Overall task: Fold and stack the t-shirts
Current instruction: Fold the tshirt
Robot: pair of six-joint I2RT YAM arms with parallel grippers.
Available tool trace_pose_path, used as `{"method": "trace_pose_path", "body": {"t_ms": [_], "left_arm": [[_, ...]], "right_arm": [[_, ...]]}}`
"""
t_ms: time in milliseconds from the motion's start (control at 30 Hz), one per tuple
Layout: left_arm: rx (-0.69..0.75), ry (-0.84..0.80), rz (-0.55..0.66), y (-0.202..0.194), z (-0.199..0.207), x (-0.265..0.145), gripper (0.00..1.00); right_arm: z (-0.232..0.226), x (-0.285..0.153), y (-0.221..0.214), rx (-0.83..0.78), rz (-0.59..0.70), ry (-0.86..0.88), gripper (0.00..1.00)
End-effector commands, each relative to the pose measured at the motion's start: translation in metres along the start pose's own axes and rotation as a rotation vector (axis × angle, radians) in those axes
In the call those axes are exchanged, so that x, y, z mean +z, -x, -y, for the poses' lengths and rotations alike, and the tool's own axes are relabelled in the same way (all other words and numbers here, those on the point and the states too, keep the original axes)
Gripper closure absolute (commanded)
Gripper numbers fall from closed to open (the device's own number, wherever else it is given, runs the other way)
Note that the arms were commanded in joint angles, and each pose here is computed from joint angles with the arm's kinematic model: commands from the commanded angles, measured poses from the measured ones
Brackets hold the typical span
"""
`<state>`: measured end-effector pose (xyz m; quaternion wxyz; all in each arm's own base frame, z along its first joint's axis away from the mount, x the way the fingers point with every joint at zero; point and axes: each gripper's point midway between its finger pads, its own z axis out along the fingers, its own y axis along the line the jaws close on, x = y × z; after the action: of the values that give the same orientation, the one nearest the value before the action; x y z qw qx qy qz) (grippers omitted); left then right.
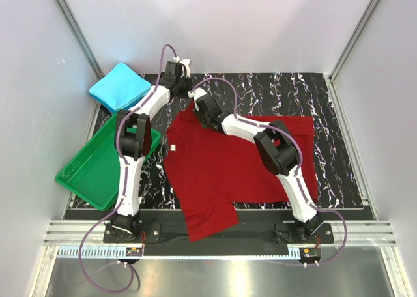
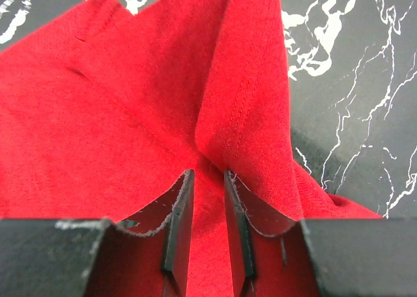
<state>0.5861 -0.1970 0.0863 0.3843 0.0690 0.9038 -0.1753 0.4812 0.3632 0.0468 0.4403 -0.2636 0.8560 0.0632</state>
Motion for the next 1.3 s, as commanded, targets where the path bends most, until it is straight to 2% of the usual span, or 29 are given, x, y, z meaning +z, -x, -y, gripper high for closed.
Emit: {"method": "trace_pose_path", "body": {"t_ms": [0,133,333,533,633,800,867,967,1267], "left_arm": [[0.009,-0.023,0.085,0.028,0.004,0.001,1.0],[0.008,-0.026,0.083,0.026,0.004,0.002,1.0],[0.011,-0.021,0.084,0.026,0.003,0.002,1.0],[0.006,-0.022,0.081,0.025,0.003,0.003,1.0],[0.003,-0.024,0.08,0.025,0.004,0.004,1.0],[0.001,-0.023,0.076,0.023,0.003,0.004,1.0],[0.0,-0.023,0.076,0.023,0.003,0.004,1.0],[-0.001,-0.024,0.076,0.023,0.004,0.001,1.0],[0.009,-0.012,0.103,0.035,0.009,-0.03,1.0]], "right_arm": [[0.003,0.002,0.015,-0.019,0.032,-0.03,0.68],[0.011,0.008,0.012,-0.018,0.02,-0.073,0.68],[0.011,0.012,0.008,-0.009,0.004,-0.078,0.74],[0.017,0.013,0.002,-0.007,-0.01,-0.106,0.74],[0.016,0.015,-0.002,-0.011,-0.019,-0.103,0.78],[0.018,0.015,-0.001,-0.01,-0.019,-0.107,0.76],[0.018,0.016,-0.001,-0.008,-0.021,-0.109,0.83],[0.02,0.012,0.003,-0.006,-0.012,-0.113,1.0],[0.02,-0.045,0.052,0.013,0.101,-0.04,1.0]]}}
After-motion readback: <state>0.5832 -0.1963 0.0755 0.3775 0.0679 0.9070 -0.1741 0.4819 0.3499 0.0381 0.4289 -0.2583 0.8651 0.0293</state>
